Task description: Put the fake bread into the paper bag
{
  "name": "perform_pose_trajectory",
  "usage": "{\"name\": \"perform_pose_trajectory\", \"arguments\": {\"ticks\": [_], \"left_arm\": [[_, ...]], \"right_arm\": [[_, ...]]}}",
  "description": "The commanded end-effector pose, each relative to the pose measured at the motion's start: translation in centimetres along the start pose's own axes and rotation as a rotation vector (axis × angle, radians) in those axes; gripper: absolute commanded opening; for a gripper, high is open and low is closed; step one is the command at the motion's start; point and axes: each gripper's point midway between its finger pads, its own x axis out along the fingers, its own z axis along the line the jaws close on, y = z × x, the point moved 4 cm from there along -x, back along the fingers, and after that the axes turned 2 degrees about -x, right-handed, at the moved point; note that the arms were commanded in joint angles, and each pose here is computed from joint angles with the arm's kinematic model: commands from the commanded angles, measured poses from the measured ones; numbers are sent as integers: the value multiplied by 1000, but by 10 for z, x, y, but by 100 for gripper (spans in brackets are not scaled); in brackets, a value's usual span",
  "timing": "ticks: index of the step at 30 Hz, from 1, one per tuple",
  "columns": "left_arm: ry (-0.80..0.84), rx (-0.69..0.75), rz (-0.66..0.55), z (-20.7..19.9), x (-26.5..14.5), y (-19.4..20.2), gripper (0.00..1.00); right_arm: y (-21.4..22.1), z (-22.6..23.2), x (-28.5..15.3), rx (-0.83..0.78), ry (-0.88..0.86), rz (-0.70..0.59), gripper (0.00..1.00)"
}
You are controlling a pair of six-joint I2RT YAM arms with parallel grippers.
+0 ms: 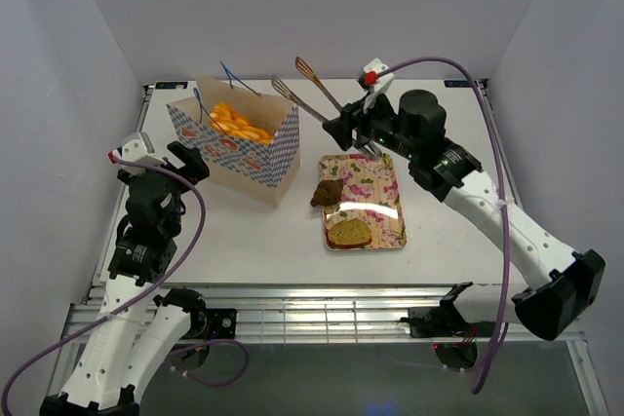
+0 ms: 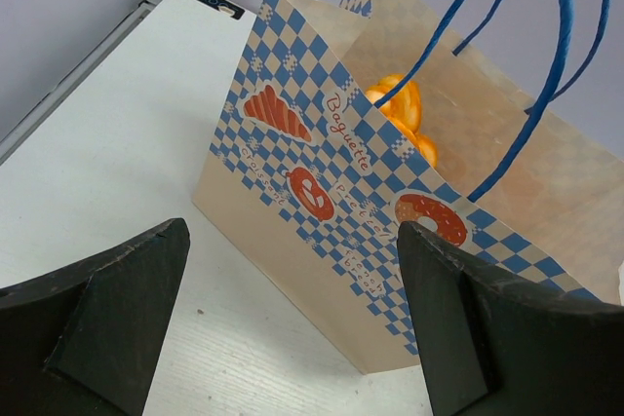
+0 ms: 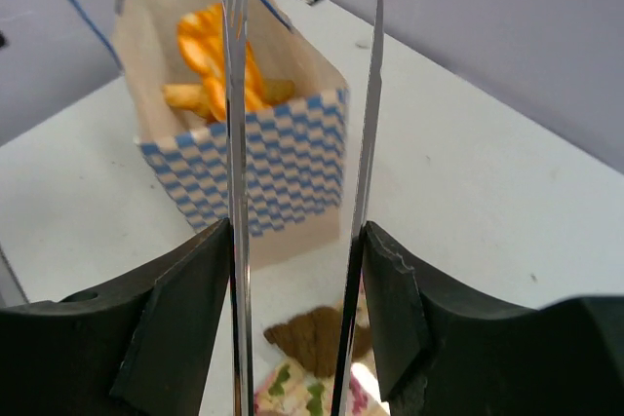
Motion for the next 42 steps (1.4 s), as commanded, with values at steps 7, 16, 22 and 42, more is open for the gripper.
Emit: {"name": "perform_pose_trajectory", "arguments": {"ticks": [7, 16, 22, 42], "left_arm": [[56, 8, 29, -9, 3, 6, 98], [98, 20, 52, -15, 4, 9, 98], [128, 26, 51, -19, 3, 9, 94], [122, 20, 61, -19, 4, 11, 98]], "right_arm": [[87, -86, -104, 191, 616, -19, 62], [205, -111, -159, 331, 874, 143, 65], [239, -130, -167, 418, 921, 174, 66], [313, -146, -160, 569, 880, 377, 71]]}}
